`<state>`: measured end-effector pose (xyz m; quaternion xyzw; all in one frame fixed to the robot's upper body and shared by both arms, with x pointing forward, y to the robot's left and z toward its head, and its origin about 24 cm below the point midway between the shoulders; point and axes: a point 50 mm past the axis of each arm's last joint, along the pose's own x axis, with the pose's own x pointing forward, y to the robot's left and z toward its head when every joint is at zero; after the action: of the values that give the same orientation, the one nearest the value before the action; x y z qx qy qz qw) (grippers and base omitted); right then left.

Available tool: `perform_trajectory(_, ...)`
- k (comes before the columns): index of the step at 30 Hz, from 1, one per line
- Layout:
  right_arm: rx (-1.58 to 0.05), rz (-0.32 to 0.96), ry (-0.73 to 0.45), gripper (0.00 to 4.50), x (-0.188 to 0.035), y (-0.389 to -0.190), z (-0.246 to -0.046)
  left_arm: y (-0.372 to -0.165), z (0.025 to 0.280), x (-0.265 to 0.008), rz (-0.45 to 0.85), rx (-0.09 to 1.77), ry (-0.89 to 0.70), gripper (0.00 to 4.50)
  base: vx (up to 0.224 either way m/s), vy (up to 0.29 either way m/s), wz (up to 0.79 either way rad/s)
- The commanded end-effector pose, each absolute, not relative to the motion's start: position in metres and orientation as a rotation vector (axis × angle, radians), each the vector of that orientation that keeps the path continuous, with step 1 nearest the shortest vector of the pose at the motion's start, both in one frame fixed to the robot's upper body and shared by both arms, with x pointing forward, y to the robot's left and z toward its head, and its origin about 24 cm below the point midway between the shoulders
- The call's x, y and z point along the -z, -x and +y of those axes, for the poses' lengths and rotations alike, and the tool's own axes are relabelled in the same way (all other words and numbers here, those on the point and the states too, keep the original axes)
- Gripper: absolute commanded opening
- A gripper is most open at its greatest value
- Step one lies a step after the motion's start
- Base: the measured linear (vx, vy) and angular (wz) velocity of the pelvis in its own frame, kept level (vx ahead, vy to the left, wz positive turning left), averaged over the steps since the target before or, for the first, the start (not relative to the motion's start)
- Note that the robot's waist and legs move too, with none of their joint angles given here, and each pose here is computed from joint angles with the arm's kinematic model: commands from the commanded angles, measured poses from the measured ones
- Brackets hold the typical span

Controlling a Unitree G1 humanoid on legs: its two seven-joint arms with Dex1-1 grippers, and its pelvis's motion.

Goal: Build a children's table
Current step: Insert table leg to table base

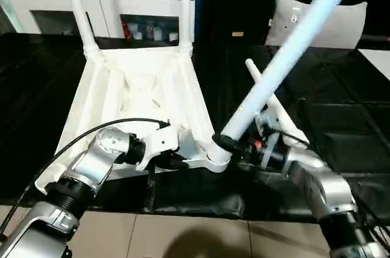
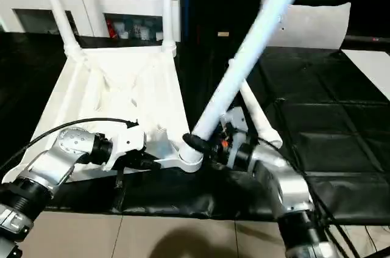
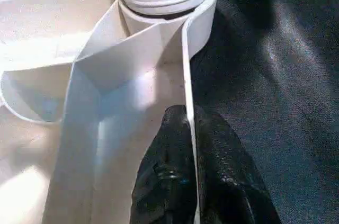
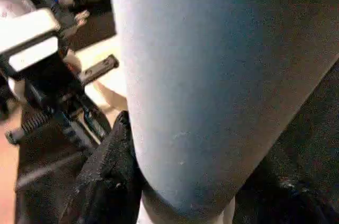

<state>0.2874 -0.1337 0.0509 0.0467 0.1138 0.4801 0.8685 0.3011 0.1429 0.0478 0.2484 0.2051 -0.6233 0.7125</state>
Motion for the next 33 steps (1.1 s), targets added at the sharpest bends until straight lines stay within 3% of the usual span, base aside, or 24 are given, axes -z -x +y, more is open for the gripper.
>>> perform_trajectory(1, -0.971, 0.438, 0.034, 1.89, -0.018, -0.275, -0.148, -0.304, 0.142, -0.053, 0.451, 1.403, -0.607, 0.00, 0.000, 0.000, 0.00)
perform_trajectory(7, -1.044, 0.473, 0.118, 1.89, -0.017, -0.279, -0.144, -0.304, 0.142, -0.054, 0.455, 1.419, -0.617, 0.00, 0.000, 0.000, 0.00)
perform_trajectory(10, -1.145, 0.561, 0.177, 1.89, -0.015, -0.279, -0.143, -0.305, 0.143, -0.058, 0.457, 1.445, -0.644, 0.00, 0.000, 0.000, 0.00)
perform_trajectory(20, -1.262, 0.645, 0.187, 1.89, -0.010, -0.271, -0.145, -0.310, 0.149, -0.068, 0.475, 1.474, -0.707, 0.00, 0.000, 0.000, 0.00)
perform_trajectory(33, -1.236, 0.582, 0.155, 1.89, -0.011, -0.268, -0.132, -0.314, 0.170, -0.071, 0.513, 1.329, -0.674, 0.00, 0.000, 0.000, 0.00)
